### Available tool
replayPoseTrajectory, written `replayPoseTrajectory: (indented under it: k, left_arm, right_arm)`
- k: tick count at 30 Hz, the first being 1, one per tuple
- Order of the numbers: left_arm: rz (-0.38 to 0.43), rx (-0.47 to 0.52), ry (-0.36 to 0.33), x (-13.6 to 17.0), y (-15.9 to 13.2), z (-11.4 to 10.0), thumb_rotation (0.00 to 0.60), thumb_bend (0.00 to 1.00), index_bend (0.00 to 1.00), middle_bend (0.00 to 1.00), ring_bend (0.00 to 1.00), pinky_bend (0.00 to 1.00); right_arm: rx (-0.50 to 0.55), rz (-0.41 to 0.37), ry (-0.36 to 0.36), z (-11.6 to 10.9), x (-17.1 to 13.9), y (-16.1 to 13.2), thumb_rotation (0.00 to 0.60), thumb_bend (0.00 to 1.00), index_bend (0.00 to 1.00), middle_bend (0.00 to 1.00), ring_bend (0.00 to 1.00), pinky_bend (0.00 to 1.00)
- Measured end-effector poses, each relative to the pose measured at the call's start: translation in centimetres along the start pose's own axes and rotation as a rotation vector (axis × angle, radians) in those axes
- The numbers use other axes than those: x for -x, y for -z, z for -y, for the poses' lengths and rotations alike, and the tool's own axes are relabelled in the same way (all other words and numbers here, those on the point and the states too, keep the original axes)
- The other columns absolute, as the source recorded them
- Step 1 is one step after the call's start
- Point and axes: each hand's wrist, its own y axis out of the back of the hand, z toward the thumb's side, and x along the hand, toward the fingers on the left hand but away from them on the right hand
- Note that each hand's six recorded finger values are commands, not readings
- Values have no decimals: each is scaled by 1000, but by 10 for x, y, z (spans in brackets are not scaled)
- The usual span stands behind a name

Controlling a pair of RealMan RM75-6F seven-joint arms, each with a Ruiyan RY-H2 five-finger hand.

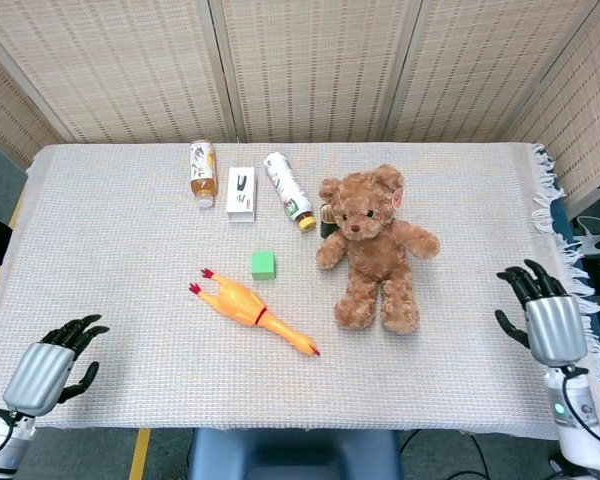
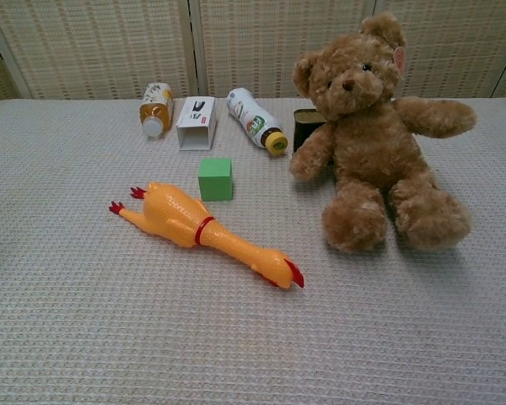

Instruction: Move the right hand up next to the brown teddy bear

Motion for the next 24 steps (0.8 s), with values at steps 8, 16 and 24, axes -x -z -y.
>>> replayPoseTrajectory:
  k: [8, 16, 24]
  left_arm:
    - [6, -3, -3, 2, -3, -1, 600, 443, 246, 145, 179, 349]
    - [1, 1, 6, 0, -2, 1, 600, 444, 248, 146, 179, 349]
    - [4, 5, -1, 1, -2, -1, 600, 445, 248, 146, 180, 349]
  right_arm:
    - [-43, -74, 52, 20, 61, -26, 600, 114, 299, 265, 145, 375]
    - [-80, -103, 9, 47, 87, -46, 600, 114, 324, 265, 145, 375]
    - [-112, -109, 1, 67, 102, -63, 600, 114, 357, 265, 145, 382]
